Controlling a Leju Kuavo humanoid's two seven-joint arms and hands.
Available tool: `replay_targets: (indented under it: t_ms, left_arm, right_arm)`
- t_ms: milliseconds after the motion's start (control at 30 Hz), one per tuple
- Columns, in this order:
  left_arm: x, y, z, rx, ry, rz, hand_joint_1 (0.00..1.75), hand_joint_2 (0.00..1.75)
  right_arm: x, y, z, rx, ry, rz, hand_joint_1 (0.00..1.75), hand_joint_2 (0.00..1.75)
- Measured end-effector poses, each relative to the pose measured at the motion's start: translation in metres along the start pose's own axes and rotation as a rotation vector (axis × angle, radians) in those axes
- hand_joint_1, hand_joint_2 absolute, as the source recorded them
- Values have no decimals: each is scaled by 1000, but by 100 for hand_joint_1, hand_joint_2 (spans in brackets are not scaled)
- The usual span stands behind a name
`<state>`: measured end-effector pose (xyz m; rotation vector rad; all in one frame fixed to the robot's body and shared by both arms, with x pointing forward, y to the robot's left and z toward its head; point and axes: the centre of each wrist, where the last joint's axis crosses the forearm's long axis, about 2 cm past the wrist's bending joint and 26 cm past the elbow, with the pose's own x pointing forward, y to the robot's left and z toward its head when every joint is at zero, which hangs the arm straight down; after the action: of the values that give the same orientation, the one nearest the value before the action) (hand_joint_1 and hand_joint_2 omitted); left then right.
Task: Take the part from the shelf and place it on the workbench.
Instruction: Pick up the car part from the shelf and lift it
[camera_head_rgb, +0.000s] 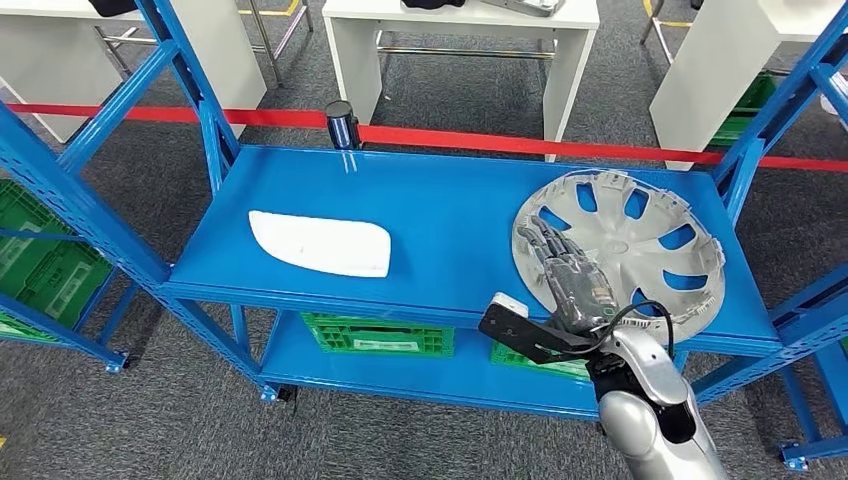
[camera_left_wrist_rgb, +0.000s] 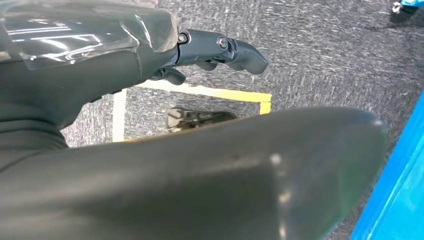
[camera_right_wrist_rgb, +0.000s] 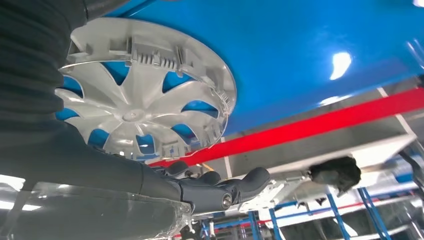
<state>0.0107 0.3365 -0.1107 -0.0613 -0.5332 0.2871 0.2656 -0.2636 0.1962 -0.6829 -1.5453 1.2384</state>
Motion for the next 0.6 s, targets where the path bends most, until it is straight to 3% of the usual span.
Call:
replay_targets:
  t_ms: [367,600]
  left_arm:
    - [3,6,0,-8,18,-20,0,0]
    - [2,6,0,-10,19,-19,0,0]
  right_arm:
    - [-28,20,0,181,120,-2,0,175]
    - [-46,22,1,169,197,-32,0,175]
